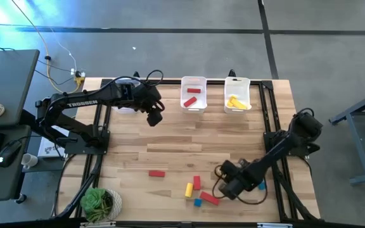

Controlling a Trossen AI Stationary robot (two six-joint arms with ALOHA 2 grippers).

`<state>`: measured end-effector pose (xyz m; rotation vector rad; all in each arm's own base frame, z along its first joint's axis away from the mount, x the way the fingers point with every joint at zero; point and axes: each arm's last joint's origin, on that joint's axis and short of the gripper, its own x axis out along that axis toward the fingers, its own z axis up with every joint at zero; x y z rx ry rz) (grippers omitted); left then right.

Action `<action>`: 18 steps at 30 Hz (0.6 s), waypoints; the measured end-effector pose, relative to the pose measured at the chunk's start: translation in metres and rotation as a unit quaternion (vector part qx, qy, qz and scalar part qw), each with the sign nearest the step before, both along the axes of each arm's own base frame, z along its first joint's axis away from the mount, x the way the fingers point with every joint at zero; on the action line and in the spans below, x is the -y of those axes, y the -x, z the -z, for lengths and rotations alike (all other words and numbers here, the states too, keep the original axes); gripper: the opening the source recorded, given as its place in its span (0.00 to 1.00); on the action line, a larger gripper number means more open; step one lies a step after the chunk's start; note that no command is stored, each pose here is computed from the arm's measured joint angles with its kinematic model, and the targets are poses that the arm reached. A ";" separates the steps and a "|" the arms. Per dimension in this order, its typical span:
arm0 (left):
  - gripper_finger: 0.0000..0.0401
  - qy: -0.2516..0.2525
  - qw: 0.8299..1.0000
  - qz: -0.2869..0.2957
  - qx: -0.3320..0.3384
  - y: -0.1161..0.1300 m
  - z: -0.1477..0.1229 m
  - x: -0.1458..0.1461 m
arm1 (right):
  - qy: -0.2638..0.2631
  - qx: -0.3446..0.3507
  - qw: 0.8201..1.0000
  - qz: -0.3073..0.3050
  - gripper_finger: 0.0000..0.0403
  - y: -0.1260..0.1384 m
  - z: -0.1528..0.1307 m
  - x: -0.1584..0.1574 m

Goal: Sort & place blocks by color
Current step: Put the yellow block into the right white bin

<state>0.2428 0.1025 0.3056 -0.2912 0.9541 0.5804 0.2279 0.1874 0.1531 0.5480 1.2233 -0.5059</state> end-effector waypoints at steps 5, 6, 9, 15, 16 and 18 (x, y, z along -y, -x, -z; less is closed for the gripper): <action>0.52 -0.032 0.999 0.021 0.003 -0.002 -0.002 -0.002 | 0.012 0.025 0.999 0.045 0.17 -0.013 -0.012 0.025; 0.52 -0.037 0.999 0.025 0.007 -0.003 -0.003 -0.003 | 0.021 0.029 0.998 0.057 0.17 -0.015 -0.014 0.031; 0.52 -0.052 0.998 0.038 0.018 -0.006 -0.005 -0.004 | 0.023 0.034 0.996 0.084 0.17 -0.022 -0.020 0.048; 0.52 -0.078 0.995 0.064 0.026 -0.009 -0.008 -0.005 | 0.056 0.062 0.985 0.151 0.17 -0.032 -0.038 0.089; 0.52 -0.080 0.994 0.068 0.024 -0.009 -0.008 -0.005 | 0.061 0.066 0.983 0.162 0.17 -0.032 -0.041 0.095; 0.52 -0.085 0.993 0.076 0.020 -0.009 -0.008 -0.005 | 0.078 0.069 0.977 0.186 0.17 -0.031 -0.048 0.110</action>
